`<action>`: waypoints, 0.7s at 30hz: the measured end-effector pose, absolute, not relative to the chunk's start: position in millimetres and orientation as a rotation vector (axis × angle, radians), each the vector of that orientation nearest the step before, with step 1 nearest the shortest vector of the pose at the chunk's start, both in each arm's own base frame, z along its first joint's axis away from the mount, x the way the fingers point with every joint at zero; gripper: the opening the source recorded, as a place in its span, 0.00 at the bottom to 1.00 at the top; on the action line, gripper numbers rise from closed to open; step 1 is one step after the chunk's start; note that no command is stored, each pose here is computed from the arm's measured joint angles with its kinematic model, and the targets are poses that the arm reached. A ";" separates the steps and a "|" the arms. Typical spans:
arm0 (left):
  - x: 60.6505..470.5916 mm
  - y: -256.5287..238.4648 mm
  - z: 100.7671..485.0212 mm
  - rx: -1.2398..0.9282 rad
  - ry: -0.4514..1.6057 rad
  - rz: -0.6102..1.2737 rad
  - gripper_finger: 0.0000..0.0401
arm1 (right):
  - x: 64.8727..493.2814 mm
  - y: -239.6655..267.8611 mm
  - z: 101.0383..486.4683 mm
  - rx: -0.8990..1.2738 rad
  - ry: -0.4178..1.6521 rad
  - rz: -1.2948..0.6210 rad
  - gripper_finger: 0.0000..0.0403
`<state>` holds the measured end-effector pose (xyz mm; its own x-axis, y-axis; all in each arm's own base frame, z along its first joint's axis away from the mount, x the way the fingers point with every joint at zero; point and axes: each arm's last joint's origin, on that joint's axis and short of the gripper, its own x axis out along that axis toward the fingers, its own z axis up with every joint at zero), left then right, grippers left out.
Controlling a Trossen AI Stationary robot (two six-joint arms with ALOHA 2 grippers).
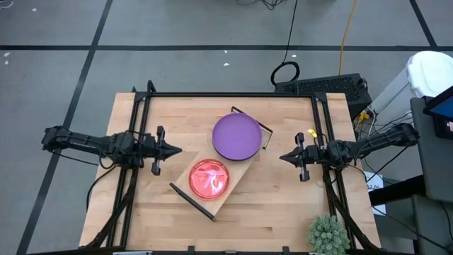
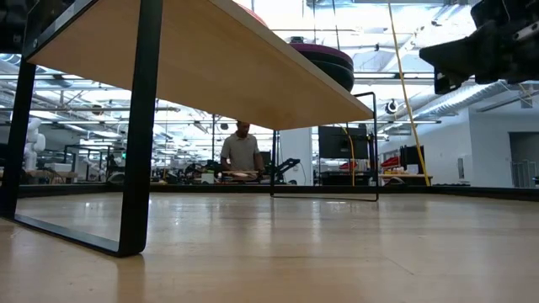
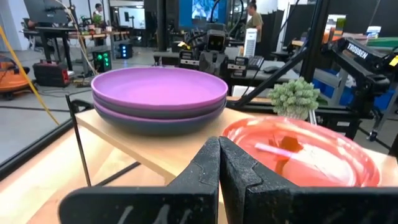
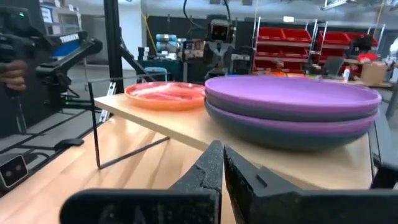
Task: Place and stack plates onto a shelf
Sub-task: Return to Home Position
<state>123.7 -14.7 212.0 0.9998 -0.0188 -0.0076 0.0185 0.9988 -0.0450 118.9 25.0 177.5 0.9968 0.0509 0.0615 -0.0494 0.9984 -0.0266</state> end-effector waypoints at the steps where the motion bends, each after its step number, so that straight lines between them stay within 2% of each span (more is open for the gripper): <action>1: 123.7 -14.7 210.8 -0.041 0.011 -0.018 0.00 | 118.7 24.9 177.4 -0.024 -0.062 0.050 0.00; 12: 123.8 -14.7 203.1 -0.024 0.030 -0.018 0.00 | 117.1 24.4 178.5 -0.010 -0.076 0.050 0.00; 21: 109.7 -13.1 212.3 0.015 -0.065 -0.036 0.00 | 112.2 23.1 175.2 -0.029 -0.042 0.049 0.00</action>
